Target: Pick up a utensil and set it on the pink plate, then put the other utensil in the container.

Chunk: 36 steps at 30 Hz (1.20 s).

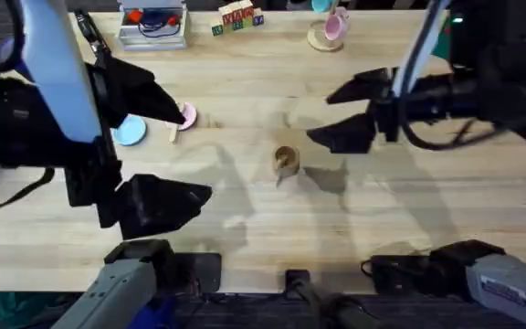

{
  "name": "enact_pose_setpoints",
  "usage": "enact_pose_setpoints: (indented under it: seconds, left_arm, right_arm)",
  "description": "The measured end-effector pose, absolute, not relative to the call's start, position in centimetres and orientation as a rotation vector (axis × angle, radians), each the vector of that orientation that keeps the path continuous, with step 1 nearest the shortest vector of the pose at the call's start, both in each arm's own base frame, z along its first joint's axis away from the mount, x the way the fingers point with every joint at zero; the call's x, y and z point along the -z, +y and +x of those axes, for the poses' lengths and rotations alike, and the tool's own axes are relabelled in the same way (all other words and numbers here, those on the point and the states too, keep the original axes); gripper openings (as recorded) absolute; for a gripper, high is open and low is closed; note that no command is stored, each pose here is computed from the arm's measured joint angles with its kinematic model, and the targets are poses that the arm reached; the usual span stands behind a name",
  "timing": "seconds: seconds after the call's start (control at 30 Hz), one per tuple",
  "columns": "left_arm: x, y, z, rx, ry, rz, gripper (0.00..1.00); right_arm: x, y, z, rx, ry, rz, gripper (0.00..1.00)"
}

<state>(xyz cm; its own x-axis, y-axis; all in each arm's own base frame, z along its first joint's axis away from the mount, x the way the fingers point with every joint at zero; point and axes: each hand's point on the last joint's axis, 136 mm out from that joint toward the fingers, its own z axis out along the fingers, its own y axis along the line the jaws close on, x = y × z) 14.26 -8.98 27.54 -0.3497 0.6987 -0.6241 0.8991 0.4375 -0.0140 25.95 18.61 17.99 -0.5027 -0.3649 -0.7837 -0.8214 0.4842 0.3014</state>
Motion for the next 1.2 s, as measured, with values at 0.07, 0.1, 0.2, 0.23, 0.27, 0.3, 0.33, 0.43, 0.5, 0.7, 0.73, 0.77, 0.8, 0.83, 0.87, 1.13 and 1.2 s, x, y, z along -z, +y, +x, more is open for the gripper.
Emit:
enact_pose_setpoints:
  seconds: [0.07,0.1,0.2,0.23,0.27,0.3,0.33,0.43,0.5,0.7,0.73,0.77,0.8,0.83,0.87,1.13,1.2]
  left_arm:
    - [-27.5,-9.0,14.3,0.486,2.152,1.339,0.993]
    - [-27.5,-9.0,14.3,0.486,2.152,1.339,0.993]
    - [-27.5,-9.0,14.3,0.486,2.152,1.339,0.993]
    - [-27.5,-9.0,14.3,0.486,2.152,1.338,0.993]
    - [-27.5,-9.0,14.3,0.486,2.152,1.338,0.993]
    - [-27.5,-9.0,14.3,0.486,2.152,1.339,0.993]
    - [-27.5,-9.0,14.3,0.486,2.152,1.338,0.993]
    - [-27.5,-9.0,14.3,0.486,2.152,1.339,0.993]
    - [-27.5,-9.0,14.2,0.487,2.153,1.339,0.993]
    - [-27.5,-9.0,14.2,0.505,2.184,1.301,0.993]
    - [-27.5,-9.0,14.1,0.511,2.195,1.286,0.993]
    - [-27.5,-9.0,14.1,0.516,2.205,1.274,0.993]
    - [-27.5,-9.0,14.1,0.520,2.212,1.263,0.992]
    - [-27.5,-9.0,14.1,0.524,2.220,1.252,0.993]
    - [-27.5,-9.0,14.1,0.526,2.223,1.247,0.992]
    - [-27.5,-9.0,14.3,0.530,2.236,1.222,0.993]
    - [-27.5,-9.0,14.3,0.530,2.236,1.221,0.992]
  right_arm:
    - [-18.4,17.7,25.2,-0.832,2.105,-0.962,0.996]
    - [-18.7,17.2,24.8,-0.799,2.112,-0.955,0.996]
    - [-19.8,15.9,23.5,-0.715,2.115,-0.934,0.995]
    - [-20.3,15.4,22.9,-0.686,2.112,-0.925,0.995]
    - [-20.6,15.0,22.5,-0.664,2.112,-0.915,0.995]
    - [-20.9,14.5,22.0,-0.636,2.113,-0.904,0.995]
    - [-21.2,14.0,21.5,-0.613,2.119,-0.893,0.996]
    - [-22.0,12.4,19.8,-0.529,2.151,-0.856,0.996]
    - [-22.5,11.4,18.7,-0.479,2.185,-0.835,0.996]
    - [-23.7,9.1,15.9,-0.371,2.309,-0.792,0.996]
    - [-24.0,8.8,15.5,-0.357,2.325,-0.785,0.996]
    - [-24.3,8.6,15.2,-0.347,2.331,-0.779,0.996]
    - [-24.7,8.4,15.0,-0.338,2.334,-0.773,0.996]
    - [-25.1,8.2,14.8,-0.329,2.337,-0.767,0.996]
    - [-25.4,8.1,14.5,-0.324,2.341,-0.763,0.996]
    - [-26.5,7.7,13.9,-0.303,2.336,-0.755,0.996]
    - [-26.5,7.7,13.9,-0.302,2.337,-0.755,0.996]
